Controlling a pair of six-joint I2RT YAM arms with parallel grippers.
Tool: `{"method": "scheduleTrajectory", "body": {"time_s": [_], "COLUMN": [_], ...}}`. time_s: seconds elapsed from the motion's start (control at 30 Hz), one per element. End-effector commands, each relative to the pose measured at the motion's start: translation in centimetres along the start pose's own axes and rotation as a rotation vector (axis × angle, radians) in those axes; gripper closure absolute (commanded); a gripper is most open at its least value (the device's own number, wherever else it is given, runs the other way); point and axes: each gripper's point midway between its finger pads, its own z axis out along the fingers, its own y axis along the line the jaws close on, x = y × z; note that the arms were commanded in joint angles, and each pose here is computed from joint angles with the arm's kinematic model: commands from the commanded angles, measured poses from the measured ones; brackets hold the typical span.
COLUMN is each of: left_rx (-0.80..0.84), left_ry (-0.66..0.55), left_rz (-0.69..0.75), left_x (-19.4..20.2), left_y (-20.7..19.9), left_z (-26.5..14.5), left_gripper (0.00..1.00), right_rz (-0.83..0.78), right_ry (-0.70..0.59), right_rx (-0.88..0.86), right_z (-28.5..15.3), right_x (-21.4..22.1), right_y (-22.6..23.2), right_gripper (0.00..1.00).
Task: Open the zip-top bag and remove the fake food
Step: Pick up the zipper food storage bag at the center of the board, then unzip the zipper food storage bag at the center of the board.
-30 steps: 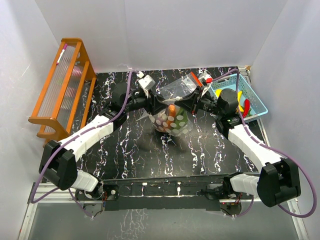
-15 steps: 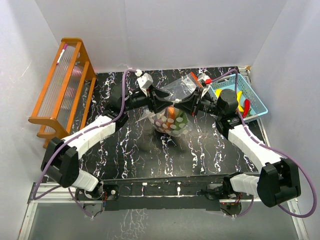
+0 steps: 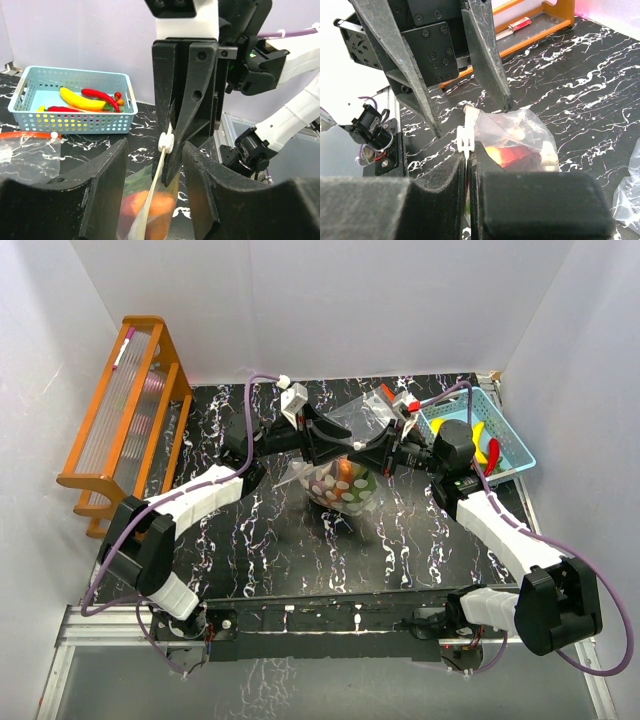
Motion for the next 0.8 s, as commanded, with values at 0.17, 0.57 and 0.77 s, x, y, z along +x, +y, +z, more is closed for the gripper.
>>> {"method": "scheduleTrajectory", "body": {"time_s": [0.17, 0.57, 0.77], "left_rx": [0.164, 0.179, 0.229], "left_ry": [-0.048, -0.059, -0.057], "left_rz": [0.014, -0.011, -0.035], "left_x": [-2.4, -2.0, -1.7], "left_y": [-3.0, -2.8, -3.1], "left_z": [0.7, 1.4, 1.8], "left_gripper": [0.53, 0.51, 0.54], "right_rz": [-0.053, -0.048, -0.057], "right_ry": [-0.014, -0.003, -0.002], "right_rx": [-0.04, -0.06, -0.066], "right_z": [-0.1, -0.1, -0.2], "right_x": [-0.9, -0.6, -0.6], "right_y": [1.0, 1.3, 1.5], "right_gripper": [0.92, 0.92, 0.92]}}
